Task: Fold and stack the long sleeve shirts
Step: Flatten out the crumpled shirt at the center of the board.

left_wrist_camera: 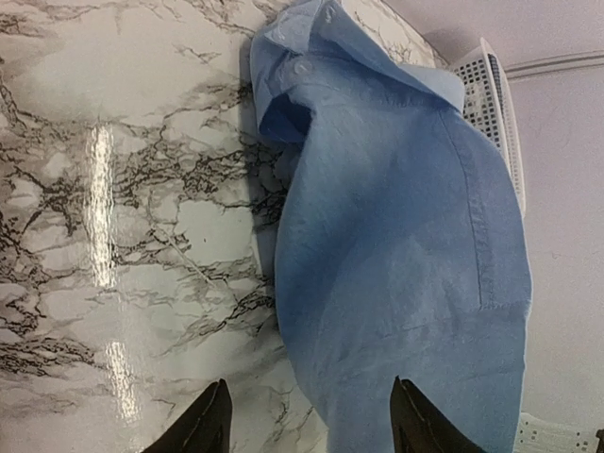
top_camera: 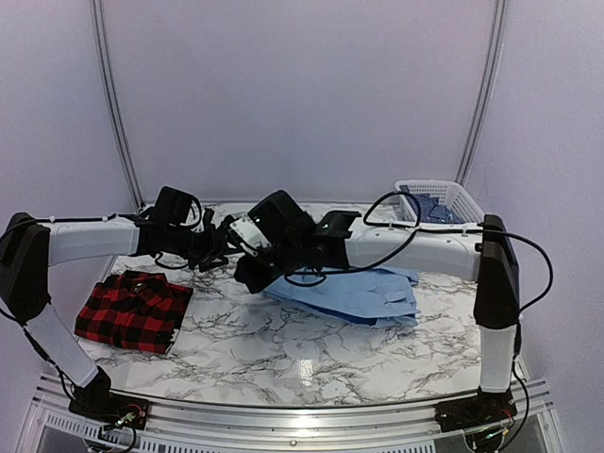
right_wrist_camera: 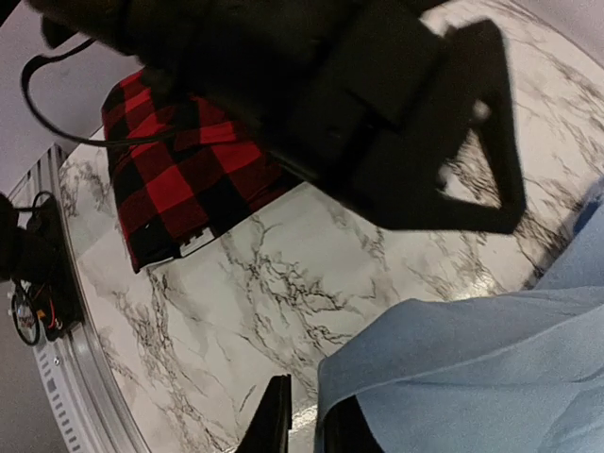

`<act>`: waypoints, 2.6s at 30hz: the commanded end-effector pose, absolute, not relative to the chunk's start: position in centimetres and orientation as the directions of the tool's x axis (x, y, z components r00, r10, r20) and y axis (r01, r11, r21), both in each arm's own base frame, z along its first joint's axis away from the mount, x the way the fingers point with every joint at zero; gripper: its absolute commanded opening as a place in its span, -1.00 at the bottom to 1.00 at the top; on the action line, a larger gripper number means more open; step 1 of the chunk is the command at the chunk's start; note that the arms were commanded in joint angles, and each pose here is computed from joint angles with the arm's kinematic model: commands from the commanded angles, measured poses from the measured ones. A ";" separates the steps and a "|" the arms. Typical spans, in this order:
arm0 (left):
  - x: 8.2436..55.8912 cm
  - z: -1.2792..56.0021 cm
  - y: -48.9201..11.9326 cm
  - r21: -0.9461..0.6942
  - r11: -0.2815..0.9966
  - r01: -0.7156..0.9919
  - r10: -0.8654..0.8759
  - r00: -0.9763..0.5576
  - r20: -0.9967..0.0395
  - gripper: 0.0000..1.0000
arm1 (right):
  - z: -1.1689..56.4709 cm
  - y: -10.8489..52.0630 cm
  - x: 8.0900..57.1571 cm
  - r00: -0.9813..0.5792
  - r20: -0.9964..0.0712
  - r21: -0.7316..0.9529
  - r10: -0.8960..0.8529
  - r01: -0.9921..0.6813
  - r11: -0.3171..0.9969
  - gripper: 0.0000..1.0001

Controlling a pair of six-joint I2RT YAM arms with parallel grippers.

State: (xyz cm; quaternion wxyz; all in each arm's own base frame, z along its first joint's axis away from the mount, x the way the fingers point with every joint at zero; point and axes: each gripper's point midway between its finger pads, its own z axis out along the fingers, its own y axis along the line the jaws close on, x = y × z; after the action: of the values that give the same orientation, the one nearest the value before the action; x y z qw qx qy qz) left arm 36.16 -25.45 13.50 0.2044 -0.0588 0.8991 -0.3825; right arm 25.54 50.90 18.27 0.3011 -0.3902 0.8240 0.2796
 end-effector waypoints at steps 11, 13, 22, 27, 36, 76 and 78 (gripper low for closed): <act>33.6 11.9 -20.8 -0.692 0.720 -0.043 -0.357 -0.878 -0.317 0.30 | 19.9 52.0 23.4 -0.428 -0.753 0.198 -0.500 -0.872 0.447 0.39; 33.3 11.7 -20.5 -0.690 0.723 -0.048 -0.363 -0.875 -0.320 0.31 | 19.8 51.2 23.4 -0.420 -0.750 0.179 -0.511 -0.873 0.455 0.50; 32.9 13.4 -20.4 -0.702 0.712 -0.003 -0.360 -0.860 -0.361 0.36 | 19.8 47.5 25.6 -0.448 -0.746 0.141 -0.492 -0.830 0.540 0.61; 32.3 15.1 -20.7 -0.708 0.703 0.065 -0.330 -0.852 -0.406 0.44 | 20.4 43.1 29.2 -0.494 -0.754 0.122 -0.433 -0.752 0.647 0.62; 29.5 15.8 -24.2 -0.611 0.762 0.215 -0.161 -0.851 -0.499 0.54 | 16.9 31.7 38.6 -0.594 -0.740 -0.003 -0.314 -0.465 0.885 0.44; 32.2 11.2 -19.2 -0.348 0.937 0.038 -0.143 -0.866 -0.480 -1.00 | 10.1 21.2 46.8 -0.676 -0.653 -0.286 -0.342 -0.198 0.937 -1.00; 33.9 11.7 -18.2 -0.337 0.941 0.026 -0.152 -0.858 -0.491 -1.00 | 10.7 20.4 45.7 -0.684 -0.650 -0.285 -0.332 -0.185 0.940 -1.00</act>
State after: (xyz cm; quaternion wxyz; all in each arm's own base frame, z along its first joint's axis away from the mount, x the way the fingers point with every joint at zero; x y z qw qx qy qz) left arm 31.38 -20.28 10.30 0.2476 -0.0313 0.9497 -0.1893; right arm 46.58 22.75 6.85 0.3514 -0.1809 0.9150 -0.0817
